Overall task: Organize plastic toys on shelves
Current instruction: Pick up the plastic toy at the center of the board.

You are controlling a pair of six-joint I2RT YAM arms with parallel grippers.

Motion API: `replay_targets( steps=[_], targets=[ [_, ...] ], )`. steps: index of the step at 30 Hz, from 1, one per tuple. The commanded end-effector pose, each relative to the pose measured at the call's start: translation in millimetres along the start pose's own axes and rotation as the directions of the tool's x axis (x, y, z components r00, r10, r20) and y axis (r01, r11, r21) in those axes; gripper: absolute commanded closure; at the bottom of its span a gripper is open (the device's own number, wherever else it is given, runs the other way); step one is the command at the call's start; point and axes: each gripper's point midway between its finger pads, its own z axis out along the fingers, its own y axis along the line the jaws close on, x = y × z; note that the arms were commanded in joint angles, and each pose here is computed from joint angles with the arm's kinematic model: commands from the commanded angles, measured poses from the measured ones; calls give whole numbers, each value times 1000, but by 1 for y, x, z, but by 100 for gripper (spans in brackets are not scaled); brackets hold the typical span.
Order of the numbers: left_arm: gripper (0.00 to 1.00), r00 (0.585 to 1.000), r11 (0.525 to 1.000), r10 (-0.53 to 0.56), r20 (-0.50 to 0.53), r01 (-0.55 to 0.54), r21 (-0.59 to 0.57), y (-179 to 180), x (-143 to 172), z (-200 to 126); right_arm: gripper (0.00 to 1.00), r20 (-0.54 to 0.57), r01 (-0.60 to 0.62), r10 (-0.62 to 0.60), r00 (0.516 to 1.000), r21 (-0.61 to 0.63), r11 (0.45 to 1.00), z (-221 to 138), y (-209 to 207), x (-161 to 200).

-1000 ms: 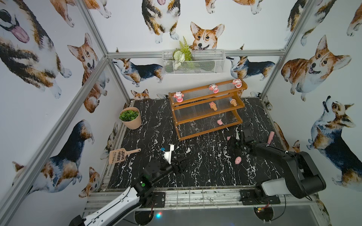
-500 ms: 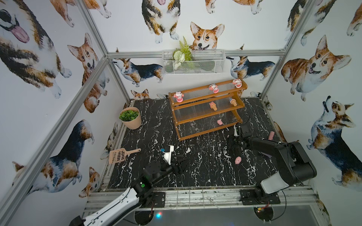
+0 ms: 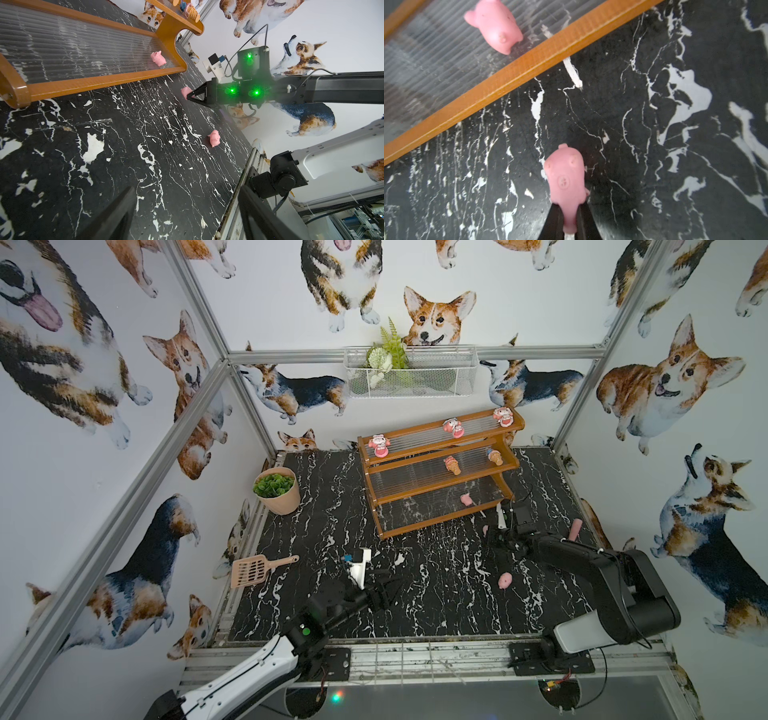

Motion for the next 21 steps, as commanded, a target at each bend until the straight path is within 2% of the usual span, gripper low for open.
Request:
replay_targets(
  steps=[1,4,6,10,15,21],
  targets=[
    [19,999,999,11,35,-13,33,-10,-11,2,88,27,116,-114,993,-100,988,-16,26,4],
    [18,999,999,-8,31,6,49,-13,-13,6,88,60,265,-259,964,-249,931,-36,66,20],
    [17,1000,998,-24,8,23,67,-18,-13,11,88,97,394,-385,918,-337,855,-52,96,37],
    [16,997,991,-60,-47,65,119,-30,-13,23,88,183,586,-569,802,-427,689,-76,141,68],
    [16,995,990,-52,-88,63,130,-33,-10,32,88,264,697,-676,688,-497,516,-98,173,98],
    [17,991,988,-28,-134,48,147,-39,-8,38,87,289,725,-716,636,-542,425,-110,187,117]
  ],
)
